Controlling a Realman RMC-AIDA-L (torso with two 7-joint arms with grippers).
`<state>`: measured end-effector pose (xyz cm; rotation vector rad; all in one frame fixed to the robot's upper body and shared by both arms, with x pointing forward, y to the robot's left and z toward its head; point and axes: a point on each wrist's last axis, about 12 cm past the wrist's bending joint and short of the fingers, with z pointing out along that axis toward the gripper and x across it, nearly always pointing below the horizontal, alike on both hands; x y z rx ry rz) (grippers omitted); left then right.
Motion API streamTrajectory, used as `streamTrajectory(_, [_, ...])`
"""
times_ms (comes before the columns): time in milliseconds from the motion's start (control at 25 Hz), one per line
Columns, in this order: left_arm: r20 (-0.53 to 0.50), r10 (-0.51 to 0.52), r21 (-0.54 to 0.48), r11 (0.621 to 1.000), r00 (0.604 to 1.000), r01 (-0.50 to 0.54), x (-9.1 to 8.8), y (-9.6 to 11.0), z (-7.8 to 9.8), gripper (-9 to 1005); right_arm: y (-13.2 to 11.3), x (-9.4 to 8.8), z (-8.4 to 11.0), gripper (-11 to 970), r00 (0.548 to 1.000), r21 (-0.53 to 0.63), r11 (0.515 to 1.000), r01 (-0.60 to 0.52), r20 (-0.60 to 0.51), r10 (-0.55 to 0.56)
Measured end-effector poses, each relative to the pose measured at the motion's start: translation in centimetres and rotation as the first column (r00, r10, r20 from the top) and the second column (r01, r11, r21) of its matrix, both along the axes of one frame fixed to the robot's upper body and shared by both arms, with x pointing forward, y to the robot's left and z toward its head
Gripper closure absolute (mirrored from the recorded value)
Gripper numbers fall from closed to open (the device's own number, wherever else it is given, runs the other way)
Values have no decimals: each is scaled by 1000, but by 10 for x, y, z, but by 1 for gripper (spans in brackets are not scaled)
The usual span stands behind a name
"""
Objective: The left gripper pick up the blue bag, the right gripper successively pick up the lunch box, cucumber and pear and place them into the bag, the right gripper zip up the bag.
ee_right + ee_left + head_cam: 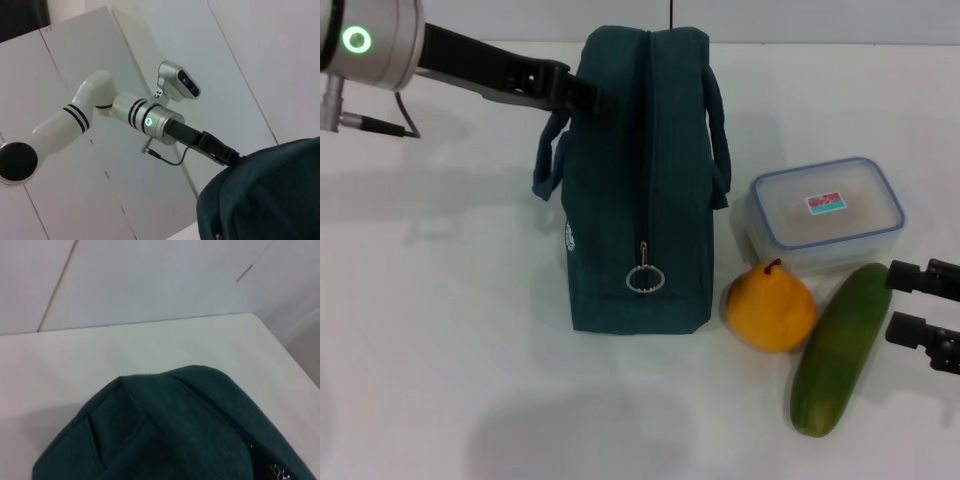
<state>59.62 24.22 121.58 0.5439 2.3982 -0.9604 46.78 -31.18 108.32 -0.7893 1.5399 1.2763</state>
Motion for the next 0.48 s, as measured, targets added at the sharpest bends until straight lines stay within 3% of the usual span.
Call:
streamTrajectory(200, [-35,-20,-2,1000,999,20,5,-3,-8,663,-1,-6,-5,352,1000,9,1000,16,-12,-16])
streamTrajectory(480, [-17,-22,-8,1000,1000,22,8,-4,-4,896,-2,-11,-8,358,999,33,999,40,-33,-39])
